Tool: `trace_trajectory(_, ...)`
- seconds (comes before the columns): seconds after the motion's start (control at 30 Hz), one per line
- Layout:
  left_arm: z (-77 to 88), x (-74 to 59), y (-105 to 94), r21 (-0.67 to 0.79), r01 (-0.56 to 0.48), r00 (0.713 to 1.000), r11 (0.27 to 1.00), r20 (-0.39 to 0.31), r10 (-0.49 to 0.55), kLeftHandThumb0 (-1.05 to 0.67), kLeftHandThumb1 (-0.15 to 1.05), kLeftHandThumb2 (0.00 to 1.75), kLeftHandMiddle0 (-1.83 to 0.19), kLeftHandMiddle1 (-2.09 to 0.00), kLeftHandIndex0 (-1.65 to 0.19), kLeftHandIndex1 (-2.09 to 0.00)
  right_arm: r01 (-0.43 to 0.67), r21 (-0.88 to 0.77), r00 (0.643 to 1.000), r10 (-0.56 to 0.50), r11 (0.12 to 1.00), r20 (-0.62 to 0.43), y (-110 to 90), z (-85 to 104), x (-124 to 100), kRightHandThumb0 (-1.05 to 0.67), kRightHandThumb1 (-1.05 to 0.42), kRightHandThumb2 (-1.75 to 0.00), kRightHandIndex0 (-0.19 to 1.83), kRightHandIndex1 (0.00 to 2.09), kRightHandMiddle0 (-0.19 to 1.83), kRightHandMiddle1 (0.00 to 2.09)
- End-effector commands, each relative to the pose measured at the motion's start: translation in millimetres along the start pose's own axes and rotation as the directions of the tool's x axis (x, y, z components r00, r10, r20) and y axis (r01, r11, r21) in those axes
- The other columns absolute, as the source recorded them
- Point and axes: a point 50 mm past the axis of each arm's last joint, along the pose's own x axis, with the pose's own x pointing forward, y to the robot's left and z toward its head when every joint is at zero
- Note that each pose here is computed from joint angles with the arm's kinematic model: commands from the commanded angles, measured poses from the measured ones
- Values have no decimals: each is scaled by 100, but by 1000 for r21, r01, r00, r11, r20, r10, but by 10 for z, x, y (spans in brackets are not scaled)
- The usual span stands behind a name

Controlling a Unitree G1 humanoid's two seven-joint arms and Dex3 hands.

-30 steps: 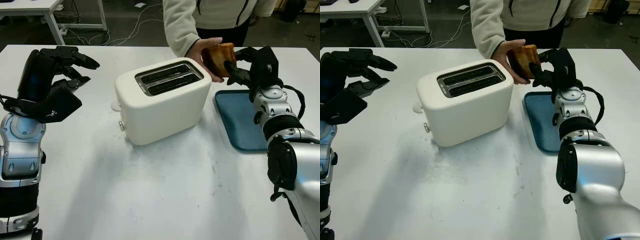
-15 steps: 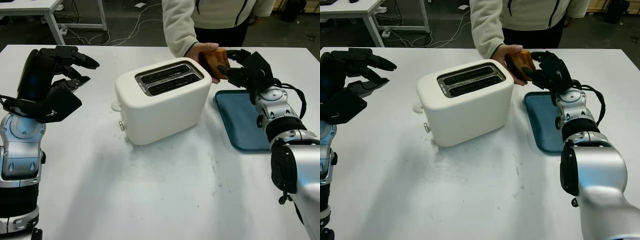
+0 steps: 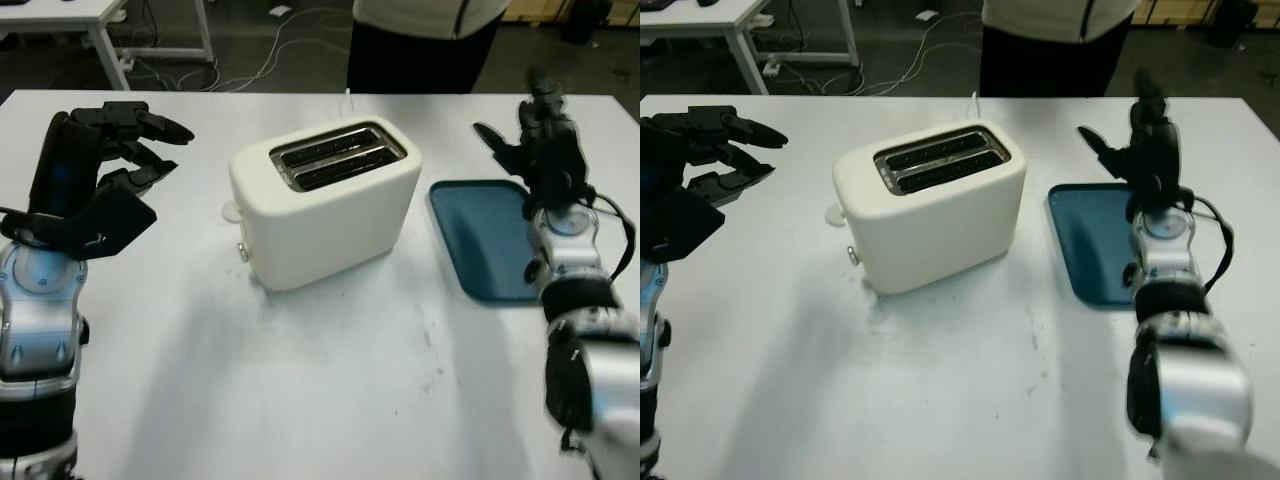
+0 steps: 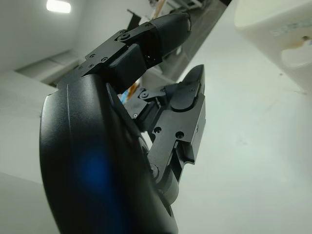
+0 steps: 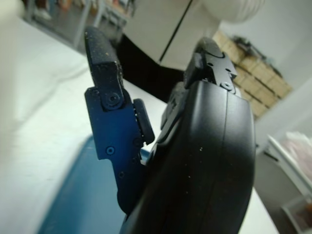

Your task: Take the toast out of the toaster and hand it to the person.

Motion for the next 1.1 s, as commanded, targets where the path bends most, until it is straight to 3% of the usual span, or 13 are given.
trace_trajectory(0.0, 9, -74, -36, -49, -12, 1000, 999, 6, 12, 0, 91, 3, -83, -111, -92, -55, -13, 56, 999, 11, 998, 35, 110, 60, -194, -47, -92, -8, 27, 11, 19, 7)
trace_trajectory(0.17, -13, -232, -169, -127, -19, 999, 992, -29, 16, -4, 92, 14, -72, -111, -83, -58, -107, 127, 994, 103, 986, 35, 394, 163, -654, -41, -92, -24, 32, 11, 26, 6)
trace_trajectory(0.43, 58, -552, -240, -174, -96, 993, 980, -91, 80, -9, 92, 24, -52, -111, -62, -59, -157, 198, 987, 160, 967, 4, 504, 250, -1083, -32, -92, -36, 28, 8, 27, 4)
trace_trajectory(0.73, 77, -703, -470, -282, -129, 981, 951, -177, 81, -2, 92, 34, -19, -100, -29, -48, -124, 199, 969, 162, 972, -186, 698, 56, -1416, -42, -92, -40, 37, 13, 35, 6)
trace_trajectory(1.07, -64, -837, -747, -277, -92, 975, 956, -220, 30, -1, 92, 34, -31, -110, -38, -56, -58, 74, 956, 77, 996, -282, 810, -176, -1494, -41, -92, -43, 51, 20, 48, 9)
